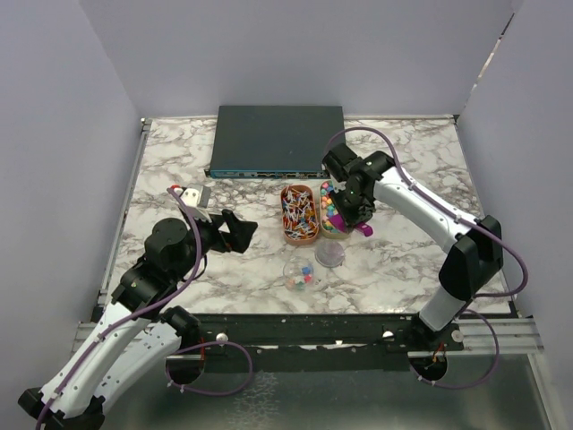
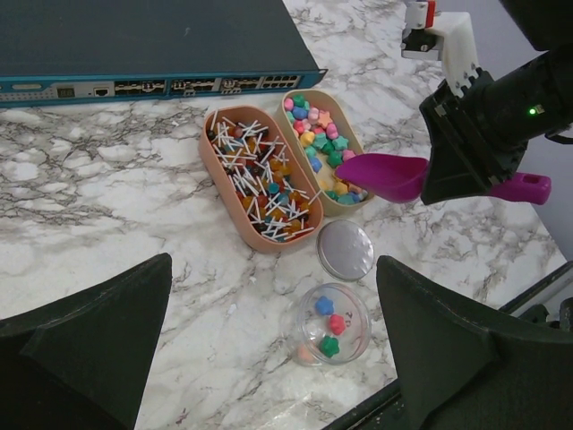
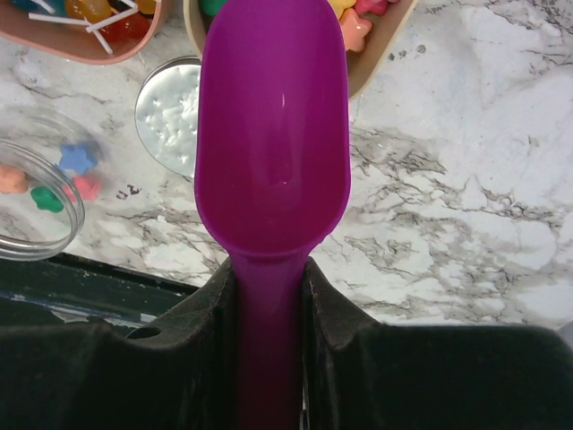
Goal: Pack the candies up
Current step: Scoop the fake candies from the storage box.
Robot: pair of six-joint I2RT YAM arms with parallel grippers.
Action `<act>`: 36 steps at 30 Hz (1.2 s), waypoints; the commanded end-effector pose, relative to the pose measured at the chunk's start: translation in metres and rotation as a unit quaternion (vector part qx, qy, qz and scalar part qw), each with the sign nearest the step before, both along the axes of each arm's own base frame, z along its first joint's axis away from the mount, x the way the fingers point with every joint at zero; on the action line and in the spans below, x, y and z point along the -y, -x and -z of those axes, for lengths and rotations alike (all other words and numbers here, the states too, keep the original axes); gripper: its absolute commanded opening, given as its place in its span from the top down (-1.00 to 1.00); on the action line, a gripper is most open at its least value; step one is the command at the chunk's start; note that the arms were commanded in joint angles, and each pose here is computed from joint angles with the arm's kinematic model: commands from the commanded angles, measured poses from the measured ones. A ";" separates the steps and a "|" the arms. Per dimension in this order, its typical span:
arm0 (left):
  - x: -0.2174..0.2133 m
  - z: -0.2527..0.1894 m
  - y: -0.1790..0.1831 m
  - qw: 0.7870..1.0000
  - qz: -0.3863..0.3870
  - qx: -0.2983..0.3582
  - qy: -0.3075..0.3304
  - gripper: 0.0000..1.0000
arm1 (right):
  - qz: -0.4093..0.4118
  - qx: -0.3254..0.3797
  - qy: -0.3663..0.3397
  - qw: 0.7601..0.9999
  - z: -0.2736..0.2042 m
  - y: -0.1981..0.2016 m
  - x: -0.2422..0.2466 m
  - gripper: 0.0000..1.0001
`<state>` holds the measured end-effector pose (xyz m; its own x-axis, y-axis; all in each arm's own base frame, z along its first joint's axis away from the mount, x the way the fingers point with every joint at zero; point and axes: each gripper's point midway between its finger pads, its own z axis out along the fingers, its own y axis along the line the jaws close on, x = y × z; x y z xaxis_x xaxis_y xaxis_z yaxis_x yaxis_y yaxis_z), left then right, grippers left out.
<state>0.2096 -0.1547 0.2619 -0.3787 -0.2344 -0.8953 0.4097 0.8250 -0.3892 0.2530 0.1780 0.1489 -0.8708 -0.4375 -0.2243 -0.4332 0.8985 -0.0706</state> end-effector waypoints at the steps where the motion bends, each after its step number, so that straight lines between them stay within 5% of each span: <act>1: -0.003 0.005 0.001 1.000 0.000 0.001 -0.008 -0.94 | 0.004 -0.021 -0.022 1.000 0.012 -0.006 -0.008 0.99; 36: -0.006 0.002 0.002 1.000 -0.007 0.007 -0.007 -0.94 | 0.056 -0.028 -0.034 0.997 0.085 -0.072 -0.024 0.99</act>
<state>0.2072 -0.1528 0.2665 -0.3626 -0.2420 -0.9000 0.4169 0.8216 -0.3889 0.3152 0.1932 0.0794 -0.9217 -0.3466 -0.1741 -0.3514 0.9362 -0.0034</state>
